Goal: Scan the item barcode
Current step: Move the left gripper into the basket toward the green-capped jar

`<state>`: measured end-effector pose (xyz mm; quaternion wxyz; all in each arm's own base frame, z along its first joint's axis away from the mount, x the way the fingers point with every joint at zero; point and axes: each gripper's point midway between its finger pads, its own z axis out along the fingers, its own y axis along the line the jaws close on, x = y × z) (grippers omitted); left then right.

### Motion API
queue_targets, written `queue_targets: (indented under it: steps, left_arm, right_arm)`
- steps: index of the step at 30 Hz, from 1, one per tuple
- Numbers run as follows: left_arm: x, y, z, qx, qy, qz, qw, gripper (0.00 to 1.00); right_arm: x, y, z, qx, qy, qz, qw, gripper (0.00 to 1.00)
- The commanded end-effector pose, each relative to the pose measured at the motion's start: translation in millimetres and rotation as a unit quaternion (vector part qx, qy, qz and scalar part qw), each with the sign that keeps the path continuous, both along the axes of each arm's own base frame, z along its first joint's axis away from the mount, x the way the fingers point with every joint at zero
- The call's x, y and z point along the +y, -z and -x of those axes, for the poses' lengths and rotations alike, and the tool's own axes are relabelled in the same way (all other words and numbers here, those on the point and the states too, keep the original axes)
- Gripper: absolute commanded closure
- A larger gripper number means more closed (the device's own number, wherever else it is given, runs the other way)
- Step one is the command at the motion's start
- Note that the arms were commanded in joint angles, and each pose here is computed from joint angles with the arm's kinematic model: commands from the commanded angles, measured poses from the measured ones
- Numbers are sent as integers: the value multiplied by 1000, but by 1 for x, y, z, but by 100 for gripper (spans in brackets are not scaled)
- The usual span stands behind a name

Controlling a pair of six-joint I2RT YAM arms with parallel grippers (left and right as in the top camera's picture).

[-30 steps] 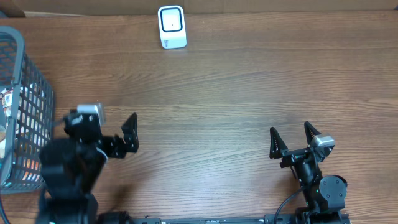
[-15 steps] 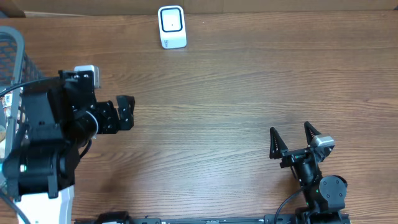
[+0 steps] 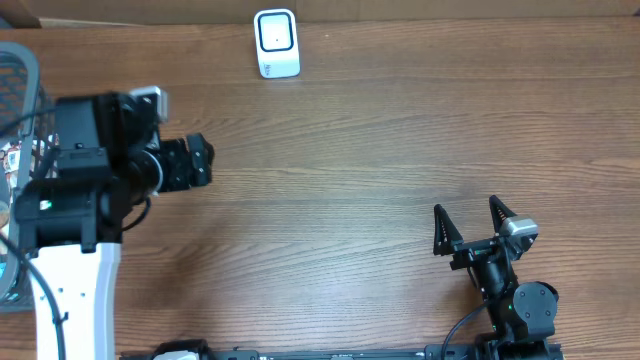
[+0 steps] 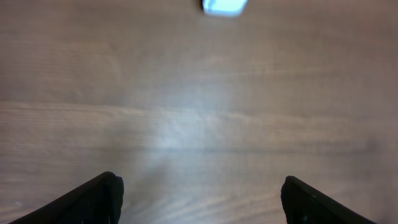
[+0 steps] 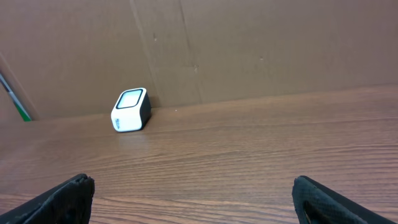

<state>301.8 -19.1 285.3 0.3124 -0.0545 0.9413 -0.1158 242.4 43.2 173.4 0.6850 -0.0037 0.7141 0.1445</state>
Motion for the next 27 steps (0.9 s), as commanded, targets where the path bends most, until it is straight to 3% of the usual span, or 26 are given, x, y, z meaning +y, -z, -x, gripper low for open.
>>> queue_targets:
  steps: [1, 6, 12, 19, 21, 27]
  left_arm:
    - [19, -51, -2, -58, -57, -32, 996, 13]
    - [64, -106, 11, -114, -166, -80, 976, 5]
    - [138, -142, 37, -152, -331, -85, 927, 0]
    - [228, -121, 73, -125, -558, -14, 820, 2]
    - [244, -111, 73, -112, -585, -4, 803, 1]
    - [285, -67, 42, -50, -588, -25, 807, 1]
  right_arm:
    - [0, 1, 0, -3, -2, -2, 1000, 0]
    - [0, 1, 0, -3, -2, -2, 1000, 0]
    - [0, 1, 0, -3, -2, -2, 1000, 0]
    - [0, 1, 0, -3, -2, -2, 1000, 0]
    - [0, 1, 0, -3, -2, -2, 1000, 0]
    - [0, 1, 0, -3, -2, -2, 1000, 0]
